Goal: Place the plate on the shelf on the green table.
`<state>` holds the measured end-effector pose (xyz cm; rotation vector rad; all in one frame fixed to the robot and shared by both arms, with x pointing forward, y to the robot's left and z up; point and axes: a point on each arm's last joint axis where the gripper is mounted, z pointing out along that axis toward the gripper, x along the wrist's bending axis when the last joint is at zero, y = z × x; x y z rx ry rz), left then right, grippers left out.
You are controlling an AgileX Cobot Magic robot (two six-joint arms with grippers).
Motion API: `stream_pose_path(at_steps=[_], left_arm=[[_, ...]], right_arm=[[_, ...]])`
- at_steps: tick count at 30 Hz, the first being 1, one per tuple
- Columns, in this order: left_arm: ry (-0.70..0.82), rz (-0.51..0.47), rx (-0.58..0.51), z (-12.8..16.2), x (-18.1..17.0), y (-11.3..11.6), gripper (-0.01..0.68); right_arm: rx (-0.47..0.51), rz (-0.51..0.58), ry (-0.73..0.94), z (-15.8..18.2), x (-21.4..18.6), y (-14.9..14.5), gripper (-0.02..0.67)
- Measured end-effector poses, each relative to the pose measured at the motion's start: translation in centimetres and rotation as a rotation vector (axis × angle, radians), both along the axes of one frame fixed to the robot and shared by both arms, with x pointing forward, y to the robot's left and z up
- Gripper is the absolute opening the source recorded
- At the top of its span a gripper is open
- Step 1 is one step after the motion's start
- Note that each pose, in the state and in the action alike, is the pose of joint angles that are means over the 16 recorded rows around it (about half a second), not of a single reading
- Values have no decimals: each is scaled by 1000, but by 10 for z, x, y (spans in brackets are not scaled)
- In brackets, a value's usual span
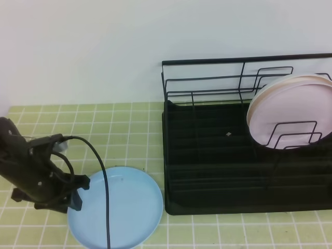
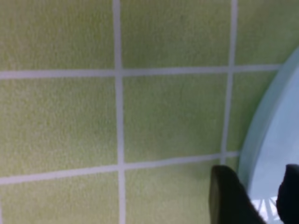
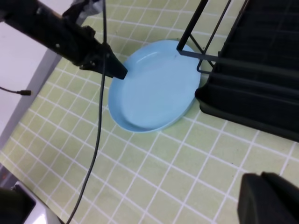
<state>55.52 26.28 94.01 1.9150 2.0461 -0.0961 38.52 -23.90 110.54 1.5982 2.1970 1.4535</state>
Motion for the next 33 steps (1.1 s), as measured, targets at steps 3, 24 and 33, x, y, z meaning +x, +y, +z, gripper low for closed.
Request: stream_pose_path(at_steps=[3,24,33], left_arm=[[23,-5,-2,-8,1,0,168],[45,-58,-18,-6,6,-3,0],[-64,-69,-28,35,4,-3,0]], right_arm=[[1,6,1,0,0,0,-3],[3,42,2,0,-3,2,-3],[1,61,10,0,-4,3,-3]])
